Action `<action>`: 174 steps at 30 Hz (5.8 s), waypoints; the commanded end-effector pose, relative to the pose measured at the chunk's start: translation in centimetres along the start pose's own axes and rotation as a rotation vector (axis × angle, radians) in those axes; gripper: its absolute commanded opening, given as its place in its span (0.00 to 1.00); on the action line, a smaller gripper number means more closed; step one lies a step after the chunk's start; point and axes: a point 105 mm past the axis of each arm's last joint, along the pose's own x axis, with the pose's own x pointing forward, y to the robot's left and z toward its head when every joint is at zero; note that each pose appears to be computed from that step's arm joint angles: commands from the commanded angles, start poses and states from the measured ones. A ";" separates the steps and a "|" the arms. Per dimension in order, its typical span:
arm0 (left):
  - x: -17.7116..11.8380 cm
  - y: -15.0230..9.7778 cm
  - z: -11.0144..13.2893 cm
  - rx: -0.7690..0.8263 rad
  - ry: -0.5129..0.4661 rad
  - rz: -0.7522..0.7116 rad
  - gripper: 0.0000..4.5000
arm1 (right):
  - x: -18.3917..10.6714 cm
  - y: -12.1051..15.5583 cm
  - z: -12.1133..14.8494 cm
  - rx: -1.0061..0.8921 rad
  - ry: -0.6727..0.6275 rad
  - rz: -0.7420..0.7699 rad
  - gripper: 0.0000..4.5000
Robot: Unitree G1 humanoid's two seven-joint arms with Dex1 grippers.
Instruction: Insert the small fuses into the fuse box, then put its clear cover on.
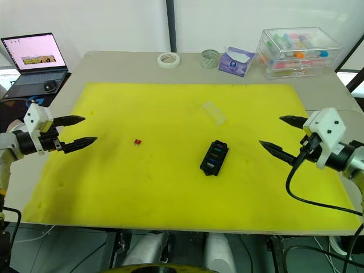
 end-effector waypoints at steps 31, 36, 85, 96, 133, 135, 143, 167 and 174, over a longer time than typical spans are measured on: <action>4.2 -6.7 -0.1 -1.492 -0.128 -0.203 1.00 | 11.5 11.2 9.0 -0.170 -0.266 0.501 0.99; 5.6 -7.2 -1.2 -1.530 -0.050 -0.170 1.00 | 11.4 10.8 8.9 -0.164 -0.261 0.481 0.99; 8.8 -7.1 -3.6 -1.443 0.110 -0.132 0.64 | 11.3 10.8 9.5 -0.159 -0.258 0.458 1.00; 9.0 -6.8 -4.3 -1.439 0.120 -0.096 0.38 | 11.3 10.7 9.3 -0.161 -0.253 0.456 1.00; 6.8 -8.5 3.5 -1.043 -0.084 -0.353 0.00 | 10.7 6.8 6.9 0.122 -0.153 0.393 1.00; 6.4 -9.4 4.9 -0.934 -0.112 -0.406 0.00 | 10.4 6.6 6.9 0.180 -0.143 0.415 1.00; 7.1 -11.9 10.6 -0.538 -0.255 -0.550 0.00 | 9.7 7.3 8.1 0.354 -0.168 0.570 1.00; 8.2 -14.6 11.5 -0.210 -0.326 -0.693 0.00 | 10.7 10.6 9.1 0.341 -0.190 0.627 0.46; 8.3 -14.6 11.5 -0.202 -0.329 -0.701 0.00 | 10.7 10.8 9.2 0.345 -0.192 0.645 0.27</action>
